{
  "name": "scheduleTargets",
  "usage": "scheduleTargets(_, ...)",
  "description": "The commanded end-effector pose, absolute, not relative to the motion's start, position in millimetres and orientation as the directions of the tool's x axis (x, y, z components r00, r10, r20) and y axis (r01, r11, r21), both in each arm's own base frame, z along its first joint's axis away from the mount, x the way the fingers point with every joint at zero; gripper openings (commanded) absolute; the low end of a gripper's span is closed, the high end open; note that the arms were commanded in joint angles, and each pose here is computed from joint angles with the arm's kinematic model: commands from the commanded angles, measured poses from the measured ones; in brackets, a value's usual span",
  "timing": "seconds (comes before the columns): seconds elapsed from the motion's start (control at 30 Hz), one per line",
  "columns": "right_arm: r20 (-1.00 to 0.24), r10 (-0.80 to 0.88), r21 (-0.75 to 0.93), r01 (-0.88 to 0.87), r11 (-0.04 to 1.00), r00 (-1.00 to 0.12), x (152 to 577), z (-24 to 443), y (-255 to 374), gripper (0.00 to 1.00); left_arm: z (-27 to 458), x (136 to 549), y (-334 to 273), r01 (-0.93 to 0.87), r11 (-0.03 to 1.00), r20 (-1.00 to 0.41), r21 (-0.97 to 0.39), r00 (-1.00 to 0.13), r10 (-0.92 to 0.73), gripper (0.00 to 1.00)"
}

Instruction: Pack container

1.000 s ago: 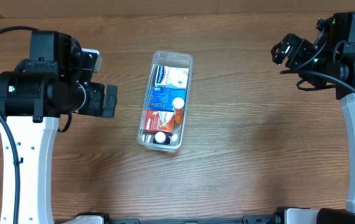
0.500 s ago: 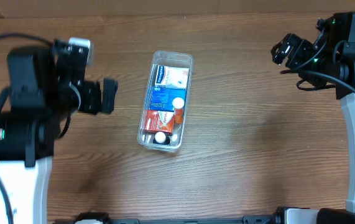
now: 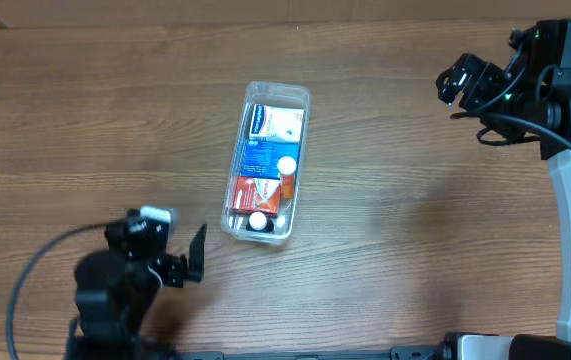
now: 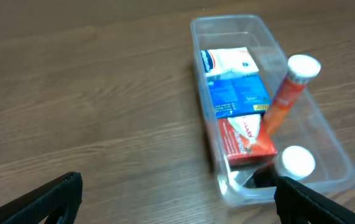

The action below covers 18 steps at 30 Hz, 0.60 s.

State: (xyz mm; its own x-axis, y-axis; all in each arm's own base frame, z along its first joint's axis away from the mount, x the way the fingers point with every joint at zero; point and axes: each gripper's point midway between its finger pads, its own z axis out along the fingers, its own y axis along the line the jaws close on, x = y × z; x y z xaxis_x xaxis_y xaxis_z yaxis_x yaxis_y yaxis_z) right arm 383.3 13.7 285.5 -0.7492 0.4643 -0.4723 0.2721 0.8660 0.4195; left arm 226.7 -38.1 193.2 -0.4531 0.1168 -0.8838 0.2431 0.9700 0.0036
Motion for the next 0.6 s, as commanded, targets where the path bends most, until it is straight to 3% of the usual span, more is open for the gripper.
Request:
scheduleTargets(0.0, -0.484, 0.47, 0.429, 0.267, 0.863, -0.738, 382.9, 292.5, 13.4, 1.0, 167.2, 217.9, -38.7, 0.242, 0.97, -0.908, -0.001, -0.406, 0.101, 1.0)
scheduleTargets(0.4, -0.484, 0.47, 0.429, 0.268, 0.863, -0.738, 382.8, 292.4, 13.4, 1.0, 115.4, 211.7, -41.8, 0.259, 0.966, -0.926, -0.001, -0.365, 0.097, 1.0)
scheduleTargets(0.57, -0.484, 0.47, 0.429, 0.268, 0.863, -0.738, 382.8, 292.4, 13.4, 1.0, 116.1, 212.5, -41.2, 0.256, 0.967, -0.927, 0.002, -0.361, 0.098, 1.0)
